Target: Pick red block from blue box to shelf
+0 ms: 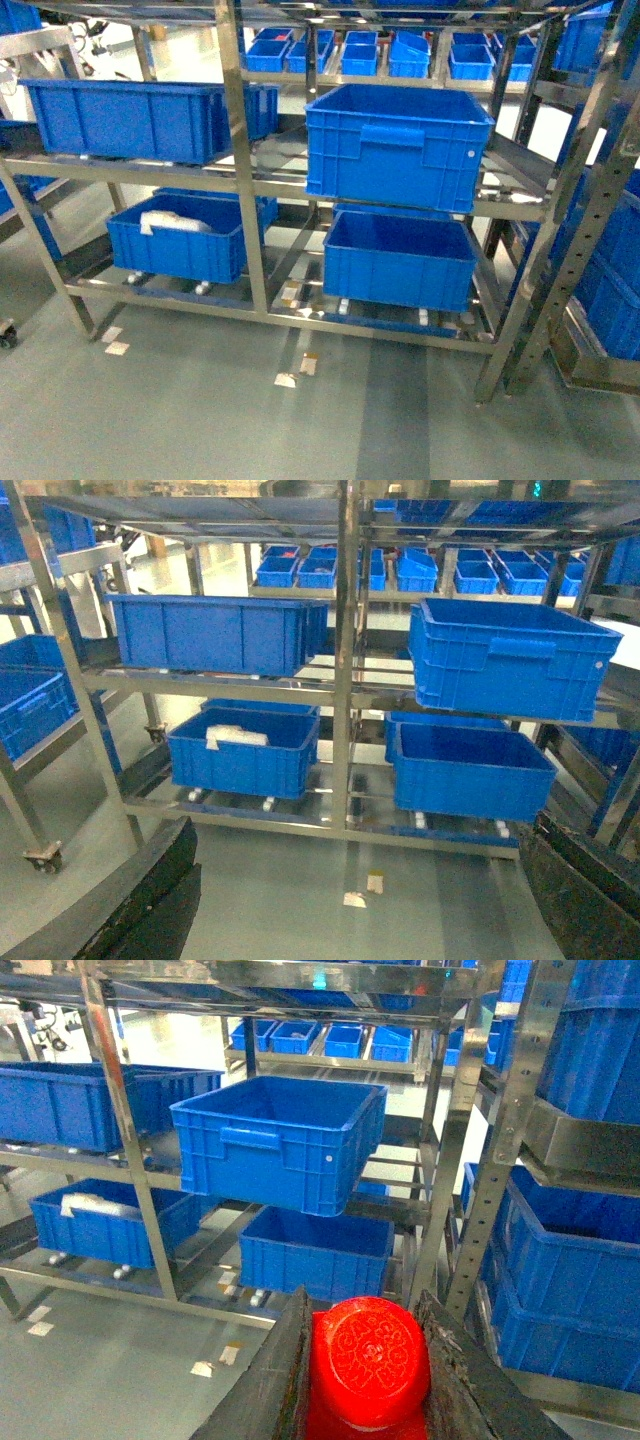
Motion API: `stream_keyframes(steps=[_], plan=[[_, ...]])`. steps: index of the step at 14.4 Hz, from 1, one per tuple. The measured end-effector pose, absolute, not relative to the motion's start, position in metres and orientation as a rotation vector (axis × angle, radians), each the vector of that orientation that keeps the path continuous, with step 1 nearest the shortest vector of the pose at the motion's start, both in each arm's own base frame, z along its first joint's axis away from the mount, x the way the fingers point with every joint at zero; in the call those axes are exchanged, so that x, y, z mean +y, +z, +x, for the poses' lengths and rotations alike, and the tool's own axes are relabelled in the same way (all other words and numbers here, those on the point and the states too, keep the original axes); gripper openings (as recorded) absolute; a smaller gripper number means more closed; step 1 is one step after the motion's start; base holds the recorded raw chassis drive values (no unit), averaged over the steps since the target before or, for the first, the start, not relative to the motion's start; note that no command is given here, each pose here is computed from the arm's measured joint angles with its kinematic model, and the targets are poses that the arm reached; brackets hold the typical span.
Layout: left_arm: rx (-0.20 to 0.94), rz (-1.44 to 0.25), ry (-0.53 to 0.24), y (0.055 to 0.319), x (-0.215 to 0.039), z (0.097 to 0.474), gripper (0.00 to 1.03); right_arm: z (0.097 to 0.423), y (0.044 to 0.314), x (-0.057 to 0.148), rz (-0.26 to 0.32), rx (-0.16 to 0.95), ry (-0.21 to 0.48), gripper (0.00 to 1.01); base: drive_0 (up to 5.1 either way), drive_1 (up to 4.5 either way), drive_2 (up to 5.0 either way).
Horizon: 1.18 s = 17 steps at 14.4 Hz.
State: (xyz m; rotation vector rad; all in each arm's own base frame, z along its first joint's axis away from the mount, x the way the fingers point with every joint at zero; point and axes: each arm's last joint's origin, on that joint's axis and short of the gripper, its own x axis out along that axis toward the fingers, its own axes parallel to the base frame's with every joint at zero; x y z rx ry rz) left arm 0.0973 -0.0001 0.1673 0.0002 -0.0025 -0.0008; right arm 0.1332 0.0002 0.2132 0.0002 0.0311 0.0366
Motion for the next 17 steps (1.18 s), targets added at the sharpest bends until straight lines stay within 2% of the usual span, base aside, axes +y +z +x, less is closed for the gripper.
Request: stream_keyframes(steps=[5,17], plan=[[-0.002,0.000,0.000,0.1672,-0.0001,0.0973,0.98,0.1333,0.2131,0.0002,0.000,0.032,0.037,0.23,0.1,1.51,-1.4],[-0.002,0.000,0.000,0.1672,-0.0001,0.0973,0.98,0.1333,0.2133,0.0002,0.000,0.030,0.037,0.23,0.1,4.07,-4.0]])
